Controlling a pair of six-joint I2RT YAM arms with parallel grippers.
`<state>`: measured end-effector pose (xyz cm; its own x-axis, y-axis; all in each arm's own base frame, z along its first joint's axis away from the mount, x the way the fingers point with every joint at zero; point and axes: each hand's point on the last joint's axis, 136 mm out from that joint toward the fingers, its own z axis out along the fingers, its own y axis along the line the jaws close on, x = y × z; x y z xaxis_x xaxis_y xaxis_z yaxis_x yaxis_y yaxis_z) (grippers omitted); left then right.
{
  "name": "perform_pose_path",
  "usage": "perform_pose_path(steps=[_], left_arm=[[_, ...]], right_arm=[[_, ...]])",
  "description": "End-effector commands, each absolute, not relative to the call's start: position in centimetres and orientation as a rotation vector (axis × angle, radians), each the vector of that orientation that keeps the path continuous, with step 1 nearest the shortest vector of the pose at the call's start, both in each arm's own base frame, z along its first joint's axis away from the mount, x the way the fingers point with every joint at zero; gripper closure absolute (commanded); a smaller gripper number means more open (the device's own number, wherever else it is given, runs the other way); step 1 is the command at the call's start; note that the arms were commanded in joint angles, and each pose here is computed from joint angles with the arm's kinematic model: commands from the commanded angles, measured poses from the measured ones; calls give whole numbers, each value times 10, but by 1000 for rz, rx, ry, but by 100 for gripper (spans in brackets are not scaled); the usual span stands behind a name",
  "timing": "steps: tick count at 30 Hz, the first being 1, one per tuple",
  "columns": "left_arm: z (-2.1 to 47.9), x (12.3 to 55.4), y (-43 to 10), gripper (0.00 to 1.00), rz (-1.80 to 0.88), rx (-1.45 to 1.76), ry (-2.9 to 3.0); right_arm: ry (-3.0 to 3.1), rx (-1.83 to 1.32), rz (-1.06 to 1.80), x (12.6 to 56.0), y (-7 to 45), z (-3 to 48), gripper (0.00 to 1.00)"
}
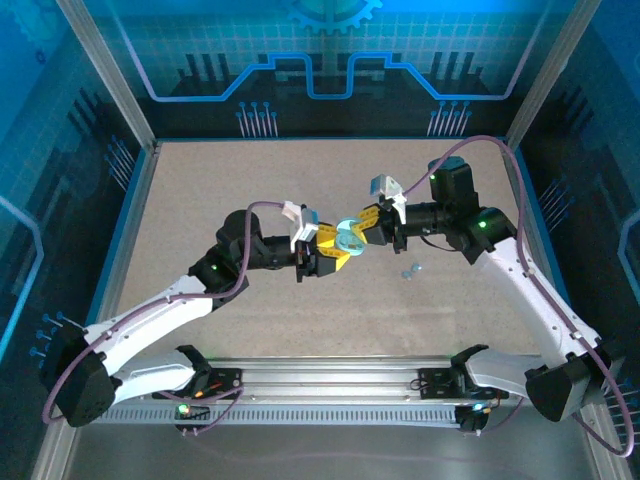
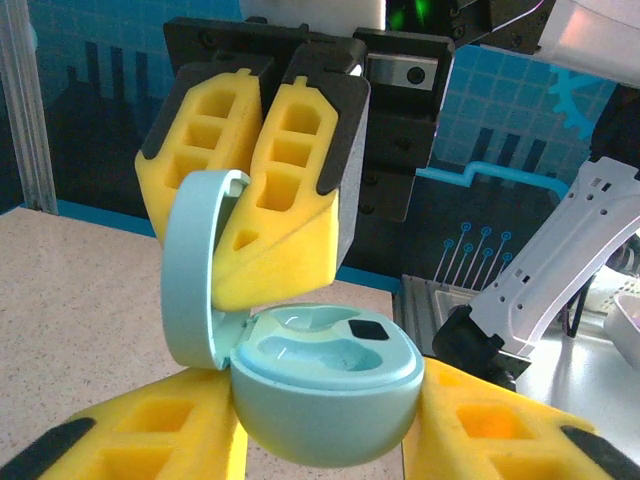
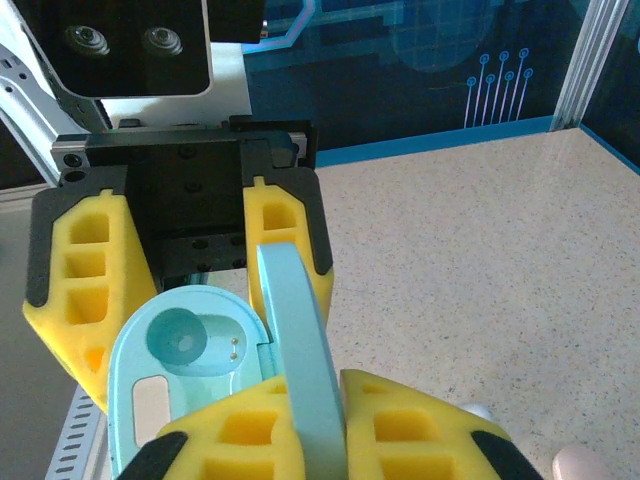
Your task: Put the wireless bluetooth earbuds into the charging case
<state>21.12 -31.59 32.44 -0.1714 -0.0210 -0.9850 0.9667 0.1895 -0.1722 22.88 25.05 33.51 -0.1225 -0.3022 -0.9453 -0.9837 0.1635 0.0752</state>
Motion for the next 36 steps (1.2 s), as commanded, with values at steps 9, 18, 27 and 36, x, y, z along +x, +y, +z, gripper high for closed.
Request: perform_pose_path(steps=[9,18,27,36], left_arm=[[317,218,-322,37,-1181,955,1422],[319,220,-327,35,-1173,953,1409],[316,219,-329,44,-1164,975,1421],[316,219,-326,60,-1142,971,1416]], right_arm=[[1555,-1279,993,224,254,344,94],[1576,-1277,958,227,255,339,93],[1564,-1278,970,225,256,343,93],[1569,-1272,965,225,254,345,86]])
